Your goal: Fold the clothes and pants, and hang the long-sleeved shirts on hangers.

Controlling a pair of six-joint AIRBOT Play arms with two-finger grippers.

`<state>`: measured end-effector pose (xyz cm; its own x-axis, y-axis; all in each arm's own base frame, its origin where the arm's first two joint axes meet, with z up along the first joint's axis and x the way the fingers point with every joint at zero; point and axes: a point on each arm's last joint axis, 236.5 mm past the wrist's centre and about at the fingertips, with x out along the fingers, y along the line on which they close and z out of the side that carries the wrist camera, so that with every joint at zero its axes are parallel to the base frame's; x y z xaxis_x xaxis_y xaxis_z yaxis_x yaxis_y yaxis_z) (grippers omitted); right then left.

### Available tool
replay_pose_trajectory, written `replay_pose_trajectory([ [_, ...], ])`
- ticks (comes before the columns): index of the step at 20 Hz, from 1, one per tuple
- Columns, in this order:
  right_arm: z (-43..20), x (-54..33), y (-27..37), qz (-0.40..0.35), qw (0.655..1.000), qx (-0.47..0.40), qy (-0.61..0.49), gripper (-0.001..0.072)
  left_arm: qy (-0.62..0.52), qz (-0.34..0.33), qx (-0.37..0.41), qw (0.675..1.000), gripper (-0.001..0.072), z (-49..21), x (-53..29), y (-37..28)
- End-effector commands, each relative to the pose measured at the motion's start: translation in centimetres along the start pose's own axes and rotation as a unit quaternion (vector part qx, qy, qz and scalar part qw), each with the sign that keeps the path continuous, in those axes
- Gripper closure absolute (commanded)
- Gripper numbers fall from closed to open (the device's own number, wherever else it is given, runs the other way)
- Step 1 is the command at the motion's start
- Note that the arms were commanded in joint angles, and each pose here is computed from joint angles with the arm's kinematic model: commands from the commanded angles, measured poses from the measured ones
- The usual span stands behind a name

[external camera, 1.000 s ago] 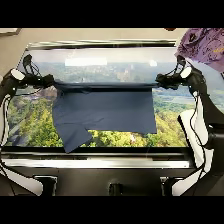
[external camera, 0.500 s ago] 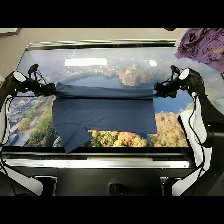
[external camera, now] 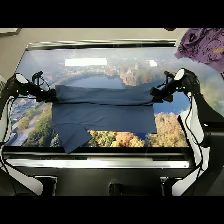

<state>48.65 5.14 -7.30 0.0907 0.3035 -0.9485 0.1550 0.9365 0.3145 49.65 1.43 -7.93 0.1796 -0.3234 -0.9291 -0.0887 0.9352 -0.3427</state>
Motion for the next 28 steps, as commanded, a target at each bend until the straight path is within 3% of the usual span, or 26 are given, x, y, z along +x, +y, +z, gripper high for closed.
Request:
replay_pose_trajectory([
  [1, -0.9, 0.7, 0.3, -0.02, 1.0, -0.002, 0.017, 0.068, 0.021, -0.004, -0.002, 1.0, 0.0686, -0.9, 0.6, 0.1],
  [2, -1.1, 0.7, 0.2, -0.024, 0.999, 0.001, 0.021, 0.0676, 0.023, -0.004, -0.003, 1.0, 0.0686, -1.0, 0.6, 0.1],
  [3, -1.4, 0.7, 0.1, -0.025, 0.999, 0.002, 0.026, 0.0621, 0.023, -0.004, -0.003, 1.0, 0.0685, -1.0, 0.6, 0.1],
  [4, -1.7, 0.7, 0.1, -0.025, 0.999, 0.002, 0.034, 0.0516, 0.023, -0.004, -0.003, 1.0, 0.067, -1.0, 0.6, 0.1],
  [5, -2.2, 0.6, 0.1, -0.026, 0.999, 0.002, 0.044, 0.04, 0.023, -0.004, -0.002, 1.0, 0.0555, -0.9, 0.5, 0.0],
  [6, -2.9, 0.5, 0.0, -0.028, 0.998, 0.002, 0.058, 0.0325, 0.023, -0.005, -0.002, 1.0, 0.0349, -0.9, 0.3, 0.0],
  [7, -3.9, 0.2, -0.3, -0.032, 0.996, 0.003, 0.081, 0.0255, 0.027, -0.006, -0.002, 1.0, 0.022, -1.0, -0.2, 0.1],
  [8, -5.0, -0.3, -0.7, -0.041, 0.994, -0.006, 0.103, 0.0215, 0.036, -0.008, -0.003, 0.999, 0.0211, -1.2, -0.9, 0.2],
  [10, -5.9, -2.6, -2.7, -0.082, 0.99, -0.03, 0.113, 0.0216, 0.055, -0.013, -0.011, 0.998, 0.021, -2.0, -3.1, 1.1],
  [13, -3.9, -7.2, -3.9, -0.063, 0.997, -0.02, 0.042, 0.0217, 0.018, -0.018, -0.052, 0.998, 0.021, -2.4, -7.8, 3.4],
  [18, -3.6, -11.6, -5.0, 0.02, 1.0, 0.02, -0.004, 0.0217, -0.015, -0.079, -0.133, 0.988, 0.0211, -8.8, -11.8, 5.1],
  [22, -7.5, -10.2, -4.8, 0.126, 0.991, 0.042, 0.012, 0.0218, -0.004, -0.128, -0.195, 0.972, 0.0211, -17.8, -8.5, 2.6],
  [28, -12.4, -5.7, -3.5, 0.202, 0.974, 0.084, 0.053, 0.023, 0.014, -0.158, -0.228, 0.961, 0.021, -26.1, -3.6, -0.8],
])
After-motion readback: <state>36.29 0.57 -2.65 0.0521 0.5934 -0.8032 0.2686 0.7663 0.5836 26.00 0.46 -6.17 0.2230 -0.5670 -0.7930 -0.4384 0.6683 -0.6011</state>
